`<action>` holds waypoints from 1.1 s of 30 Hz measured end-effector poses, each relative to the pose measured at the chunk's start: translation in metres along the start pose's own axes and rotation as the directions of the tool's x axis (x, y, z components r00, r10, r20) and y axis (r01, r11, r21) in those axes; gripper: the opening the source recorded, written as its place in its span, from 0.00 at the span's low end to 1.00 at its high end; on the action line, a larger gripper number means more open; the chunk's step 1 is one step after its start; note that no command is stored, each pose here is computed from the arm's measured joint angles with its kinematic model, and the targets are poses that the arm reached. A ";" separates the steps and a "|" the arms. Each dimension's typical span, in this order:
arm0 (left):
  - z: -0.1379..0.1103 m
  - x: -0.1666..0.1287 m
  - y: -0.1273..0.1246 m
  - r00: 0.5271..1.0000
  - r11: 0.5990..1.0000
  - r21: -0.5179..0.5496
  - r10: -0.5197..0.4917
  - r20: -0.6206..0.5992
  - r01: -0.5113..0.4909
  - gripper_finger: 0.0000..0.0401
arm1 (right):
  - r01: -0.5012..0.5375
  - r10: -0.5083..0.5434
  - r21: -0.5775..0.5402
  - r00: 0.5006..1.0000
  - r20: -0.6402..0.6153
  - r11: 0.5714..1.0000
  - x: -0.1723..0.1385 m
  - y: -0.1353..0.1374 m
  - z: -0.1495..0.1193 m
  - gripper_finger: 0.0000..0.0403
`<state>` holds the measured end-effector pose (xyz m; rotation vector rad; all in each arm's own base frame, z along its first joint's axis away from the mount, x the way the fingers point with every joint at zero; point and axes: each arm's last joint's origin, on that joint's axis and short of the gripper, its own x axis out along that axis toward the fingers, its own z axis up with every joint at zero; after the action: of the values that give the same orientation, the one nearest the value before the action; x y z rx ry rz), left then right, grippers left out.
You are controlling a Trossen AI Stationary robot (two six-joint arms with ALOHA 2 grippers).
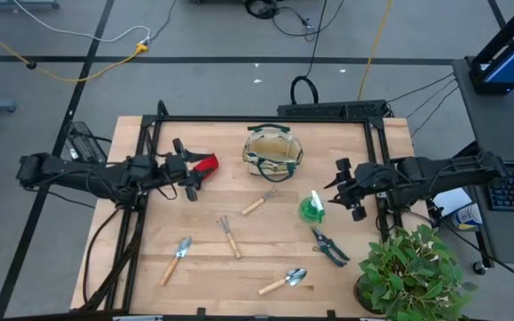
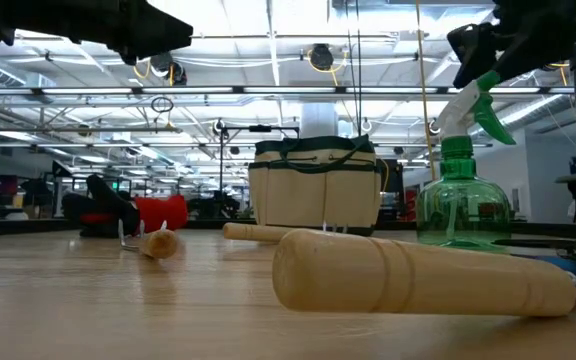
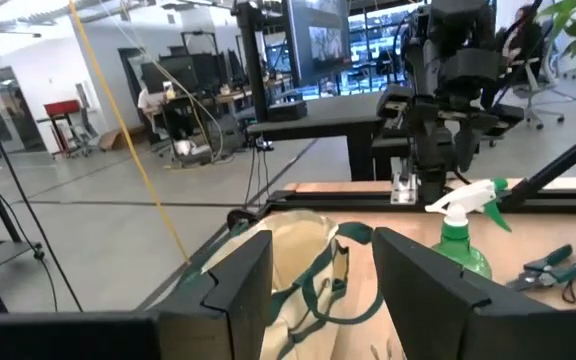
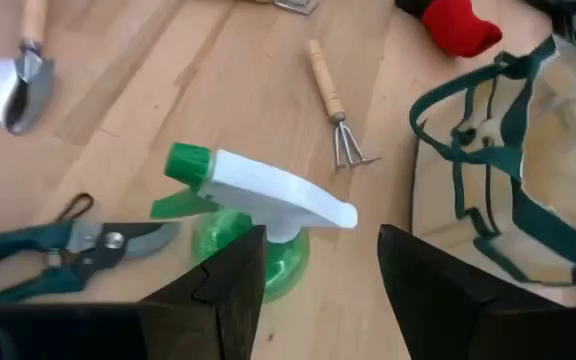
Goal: Pick & Place Garden tools in Gardening bag
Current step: Put the green spray bottle into the gardening bag
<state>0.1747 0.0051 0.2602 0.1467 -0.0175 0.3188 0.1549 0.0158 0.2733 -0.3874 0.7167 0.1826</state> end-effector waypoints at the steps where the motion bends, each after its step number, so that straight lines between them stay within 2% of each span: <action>1: -0.001 0.000 0.000 1.000 1.000 0.007 -0.001 -0.003 0.001 0.45 | -0.001 0.001 -0.014 1.000 0.004 1.000 0.004 0.000 0.000 0.46; 4: -0.002 0.002 -0.001 1.000 1.000 0.020 -0.001 -0.008 0.001 0.45 | -0.013 0.012 -0.055 1.000 -0.015 0.998 0.018 0.003 -0.003 0.46; 7: -0.002 0.003 -0.001 1.000 1.000 0.016 -0.001 -0.005 0.001 0.45 | -0.030 0.023 -0.169 0.999 -0.044 0.985 0.029 0.005 -0.008 0.46; 12: -0.001 0.003 -0.001 1.000 1.000 0.019 0.000 -0.002 0.000 0.45 | 0.002 -0.002 -0.422 1.000 0.000 0.906 0.041 0.004 -0.003 0.45; 17: -0.001 0.003 -0.001 1.000 1.000 0.019 0.000 -0.003 0.000 0.45 | 0.047 -0.037 -0.545 0.999 0.029 0.837 0.046 0.002 0.002 0.42; 21: -0.001 0.003 -0.001 1.000 1.000 0.025 -0.001 -0.003 0.001 0.45 | 0.032 -0.029 -0.583 0.999 0.015 0.812 0.050 0.002 0.001 0.40; 28: -0.001 0.003 -0.001 1.000 0.999 0.039 -0.001 -0.004 0.001 0.45 | -0.013 -0.013 -0.585 0.999 -0.040 0.811 0.067 0.003 0.001 0.39; 33: -0.002 0.003 -0.001 1.000 0.995 0.101 -0.001 -0.006 0.002 0.45 | -0.021 -0.010 -0.590 0.999 -0.049 0.807 0.072 0.004 0.001 0.39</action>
<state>0.1774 0.0050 0.2585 0.2461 0.0049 0.3190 0.2079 0.0220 0.2243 -0.9947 0.7000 0.4085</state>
